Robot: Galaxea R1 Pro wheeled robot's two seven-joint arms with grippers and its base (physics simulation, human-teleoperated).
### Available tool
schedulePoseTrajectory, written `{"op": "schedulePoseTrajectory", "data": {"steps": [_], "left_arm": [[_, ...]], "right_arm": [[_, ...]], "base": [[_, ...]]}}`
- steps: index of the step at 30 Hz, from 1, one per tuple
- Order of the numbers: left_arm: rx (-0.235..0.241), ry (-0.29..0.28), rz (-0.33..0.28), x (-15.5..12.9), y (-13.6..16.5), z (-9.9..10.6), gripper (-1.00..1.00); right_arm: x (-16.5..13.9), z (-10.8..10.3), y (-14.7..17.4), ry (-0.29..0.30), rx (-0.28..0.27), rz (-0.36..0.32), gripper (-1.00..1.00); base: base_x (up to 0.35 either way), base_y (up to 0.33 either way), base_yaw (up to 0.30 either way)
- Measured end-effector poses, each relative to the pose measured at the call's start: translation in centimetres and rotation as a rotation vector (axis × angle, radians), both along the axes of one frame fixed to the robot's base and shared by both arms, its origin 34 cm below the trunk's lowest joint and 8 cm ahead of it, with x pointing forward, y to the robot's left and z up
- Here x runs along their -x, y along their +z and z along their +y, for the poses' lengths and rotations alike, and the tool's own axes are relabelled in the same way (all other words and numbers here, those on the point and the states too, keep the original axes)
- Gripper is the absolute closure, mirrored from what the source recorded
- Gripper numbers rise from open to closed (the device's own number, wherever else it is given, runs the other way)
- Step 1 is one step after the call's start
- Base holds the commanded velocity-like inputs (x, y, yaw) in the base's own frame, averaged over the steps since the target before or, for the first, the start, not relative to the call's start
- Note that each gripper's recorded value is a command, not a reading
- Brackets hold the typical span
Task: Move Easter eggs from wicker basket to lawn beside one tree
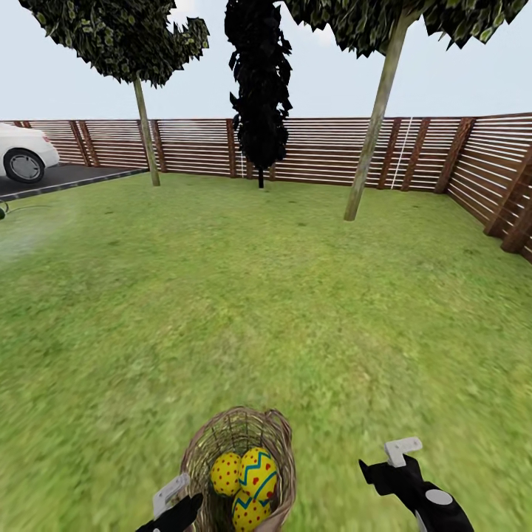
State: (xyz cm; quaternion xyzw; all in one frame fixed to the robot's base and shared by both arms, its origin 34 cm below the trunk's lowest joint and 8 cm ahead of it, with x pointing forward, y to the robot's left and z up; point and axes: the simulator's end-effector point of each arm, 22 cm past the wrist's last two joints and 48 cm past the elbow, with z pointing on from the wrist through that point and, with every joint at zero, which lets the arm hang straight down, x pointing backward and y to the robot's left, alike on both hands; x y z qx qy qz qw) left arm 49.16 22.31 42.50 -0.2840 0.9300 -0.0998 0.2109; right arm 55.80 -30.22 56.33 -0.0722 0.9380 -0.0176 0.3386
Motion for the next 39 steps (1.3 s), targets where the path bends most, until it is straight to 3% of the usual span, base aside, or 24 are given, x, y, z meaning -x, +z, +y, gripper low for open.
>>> {"op": "schedulePoseTrajectory", "data": {"steps": [11, 23, 24, 39], "left_arm": [[-0.001, 0.0, 0.0, 0.2, -2.1, 0.1, -1.0], [-0.001, 0.006, 0.0, 0.2, -2.1, 0.3, -1.0], [-0.002, 0.006, 0.0, 0.2, -2.1, 0.3, 1.0], [-0.003, 0.008, 0.0, 0.2, -2.1, 0.4, 1.0]], "right_arm": [[0.3, 0.1, -2.2, 0.0, 0.0, 0.001, -1.0], [0.3, 0.1, -2.2, 0.0, 0.0, 0.001, -1.0], [0.3, 0.1, -2.2, 0.0, 0.0, 0.001, -1.0], [0.3, 0.0, -2.2, 0.0, 0.0, 0.002, -1.0]], "base": [[0.0, 0.0, 0.0], [0.0, 0.0, 0.0], [0.0, 0.0, 0.0], [0.0, 0.0, 0.0]]}}
